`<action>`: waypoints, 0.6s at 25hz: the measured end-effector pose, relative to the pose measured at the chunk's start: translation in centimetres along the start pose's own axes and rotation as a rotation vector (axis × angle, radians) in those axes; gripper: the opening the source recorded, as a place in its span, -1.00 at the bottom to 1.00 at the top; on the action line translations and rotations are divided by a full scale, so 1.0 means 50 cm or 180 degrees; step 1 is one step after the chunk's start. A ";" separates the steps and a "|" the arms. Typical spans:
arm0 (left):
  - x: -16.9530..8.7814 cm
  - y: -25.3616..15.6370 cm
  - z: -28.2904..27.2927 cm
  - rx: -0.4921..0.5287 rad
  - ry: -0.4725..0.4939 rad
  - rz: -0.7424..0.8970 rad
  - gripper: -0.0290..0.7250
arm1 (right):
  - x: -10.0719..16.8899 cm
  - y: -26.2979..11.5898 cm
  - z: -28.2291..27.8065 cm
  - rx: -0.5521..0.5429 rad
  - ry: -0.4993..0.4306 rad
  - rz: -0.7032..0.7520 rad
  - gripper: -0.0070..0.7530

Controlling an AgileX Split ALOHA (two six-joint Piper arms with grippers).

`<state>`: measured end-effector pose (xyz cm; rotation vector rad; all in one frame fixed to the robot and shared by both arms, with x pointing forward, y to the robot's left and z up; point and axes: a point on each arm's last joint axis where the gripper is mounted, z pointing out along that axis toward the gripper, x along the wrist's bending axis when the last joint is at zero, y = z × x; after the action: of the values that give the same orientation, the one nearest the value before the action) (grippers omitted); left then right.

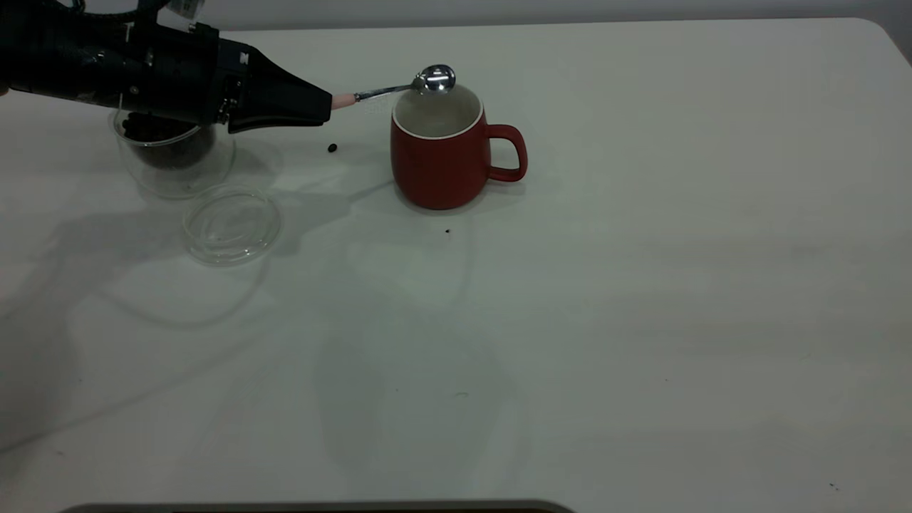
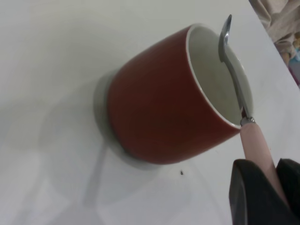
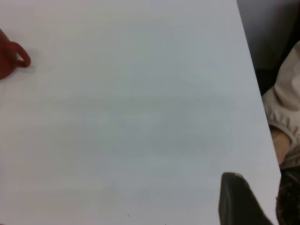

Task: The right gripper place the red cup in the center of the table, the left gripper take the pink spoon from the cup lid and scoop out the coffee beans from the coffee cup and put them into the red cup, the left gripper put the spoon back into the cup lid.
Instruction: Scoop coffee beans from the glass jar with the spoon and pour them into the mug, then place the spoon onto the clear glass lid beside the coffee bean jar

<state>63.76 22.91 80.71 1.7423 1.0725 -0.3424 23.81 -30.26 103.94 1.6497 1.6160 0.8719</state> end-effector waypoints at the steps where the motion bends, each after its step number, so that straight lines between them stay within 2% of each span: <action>1: 0.000 0.000 0.000 -0.0001 -0.0004 0.0000 -0.60 | 0.000 0.000 0.000 0.0000 0.0000 0.0000 -0.35; 6: -0.022 0.021 -0.034 0.0069 -0.0148 -0.0116 -0.60 | 0.000 0.000 0.000 0.0000 0.0000 0.0000 -0.35; 11: -0.064 0.072 -0.158 0.0224 -0.0136 -0.0232 -0.60 | 0.000 0.000 0.000 0.0000 0.0000 0.0000 -0.35; 15: -0.067 0.087 -0.264 0.0085 -0.0038 -0.0645 -0.60 | 0.000 0.000 0.000 0.0000 0.0000 0.0000 -0.35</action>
<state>62.04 32.23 91.43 1.6564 1.2441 -0.4944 23.81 -30.26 103.94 1.6497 1.6160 0.8719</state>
